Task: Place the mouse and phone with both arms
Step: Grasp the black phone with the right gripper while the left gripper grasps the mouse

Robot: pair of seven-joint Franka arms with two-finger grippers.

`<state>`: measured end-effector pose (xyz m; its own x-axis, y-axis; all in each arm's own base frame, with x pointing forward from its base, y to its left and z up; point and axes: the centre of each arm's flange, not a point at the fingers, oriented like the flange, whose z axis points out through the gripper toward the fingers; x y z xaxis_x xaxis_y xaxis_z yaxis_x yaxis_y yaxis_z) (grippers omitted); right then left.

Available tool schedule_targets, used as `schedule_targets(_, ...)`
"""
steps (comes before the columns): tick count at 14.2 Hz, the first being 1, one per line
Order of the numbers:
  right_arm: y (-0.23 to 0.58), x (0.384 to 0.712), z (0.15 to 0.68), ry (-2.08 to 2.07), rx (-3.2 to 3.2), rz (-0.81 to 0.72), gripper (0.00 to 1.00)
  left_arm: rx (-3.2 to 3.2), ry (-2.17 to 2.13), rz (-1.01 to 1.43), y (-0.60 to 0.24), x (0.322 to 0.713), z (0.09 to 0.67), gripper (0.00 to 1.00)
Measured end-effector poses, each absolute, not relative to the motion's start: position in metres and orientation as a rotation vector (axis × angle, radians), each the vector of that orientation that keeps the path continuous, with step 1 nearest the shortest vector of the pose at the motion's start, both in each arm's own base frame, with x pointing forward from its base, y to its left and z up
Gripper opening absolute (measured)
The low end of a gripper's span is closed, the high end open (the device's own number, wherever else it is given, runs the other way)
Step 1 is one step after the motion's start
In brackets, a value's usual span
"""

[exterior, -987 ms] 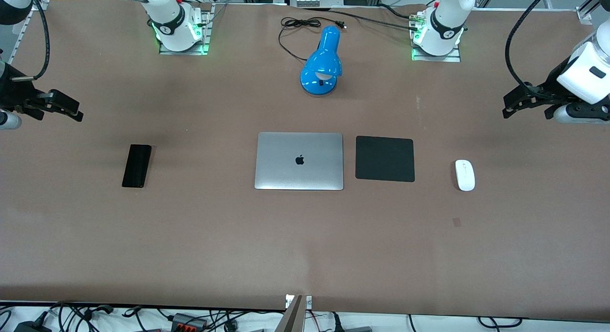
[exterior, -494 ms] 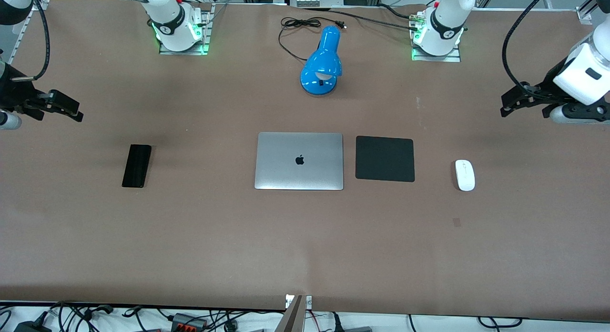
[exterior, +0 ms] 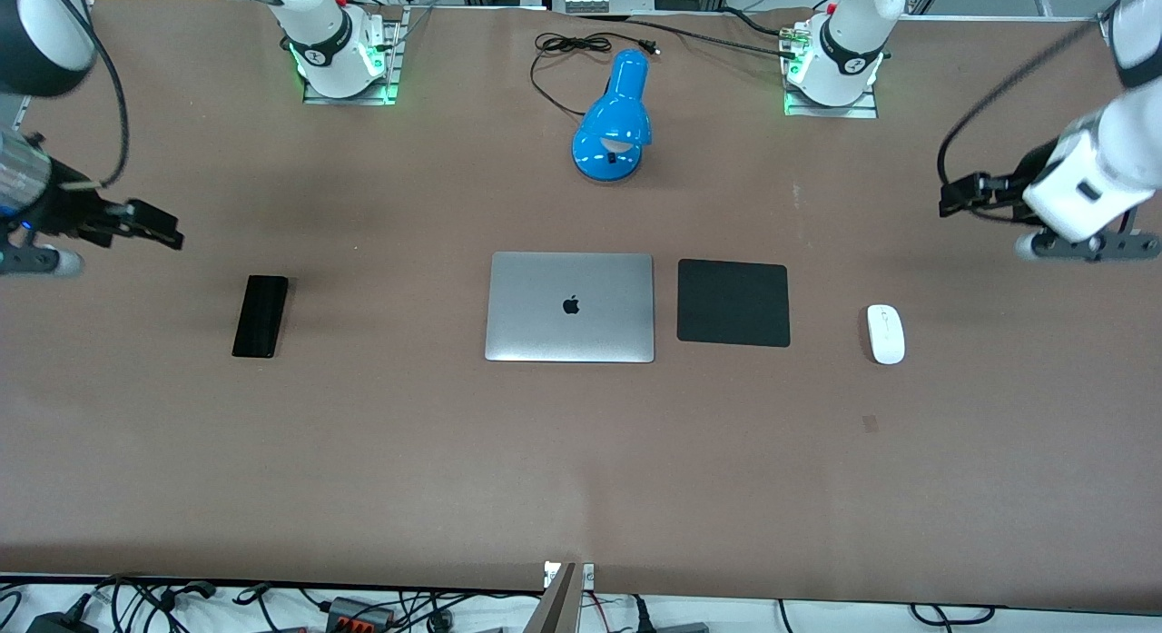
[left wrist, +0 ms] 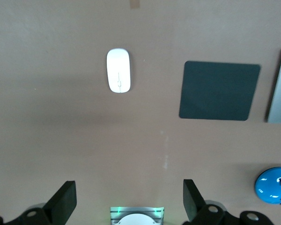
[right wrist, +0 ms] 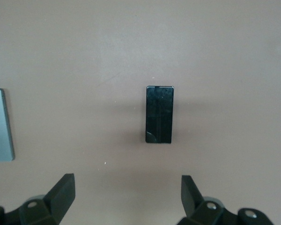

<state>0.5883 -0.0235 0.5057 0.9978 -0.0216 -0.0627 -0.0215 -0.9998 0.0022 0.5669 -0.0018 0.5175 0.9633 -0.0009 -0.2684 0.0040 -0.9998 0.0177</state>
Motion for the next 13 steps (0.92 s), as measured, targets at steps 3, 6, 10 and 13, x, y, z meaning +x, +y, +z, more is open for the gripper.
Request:
schedule_targets(3,-0.026,0.603,0.449,-0.031,3.115,-0.132,1.0,3.075,-0.001,-0.473,0.014,0.6,0.435,1.0)
schedule_targets(6,-0.043,0.603,0.389,-0.076,3.109,-0.174,1.0,3.086,-0.001,-0.379,0.013,0.622,0.354,1.0)
schedule_targets(10,-0.062,0.601,0.312,-0.121,3.103,-0.256,1.0,3.121,0.0,-0.166,0.018,0.607,0.273,1.0)
schedule_targets(13,-0.068,0.603,0.274,-0.144,3.099,-0.282,1.0,3.129,-0.015,0.043,0.018,0.577,0.217,1.0)
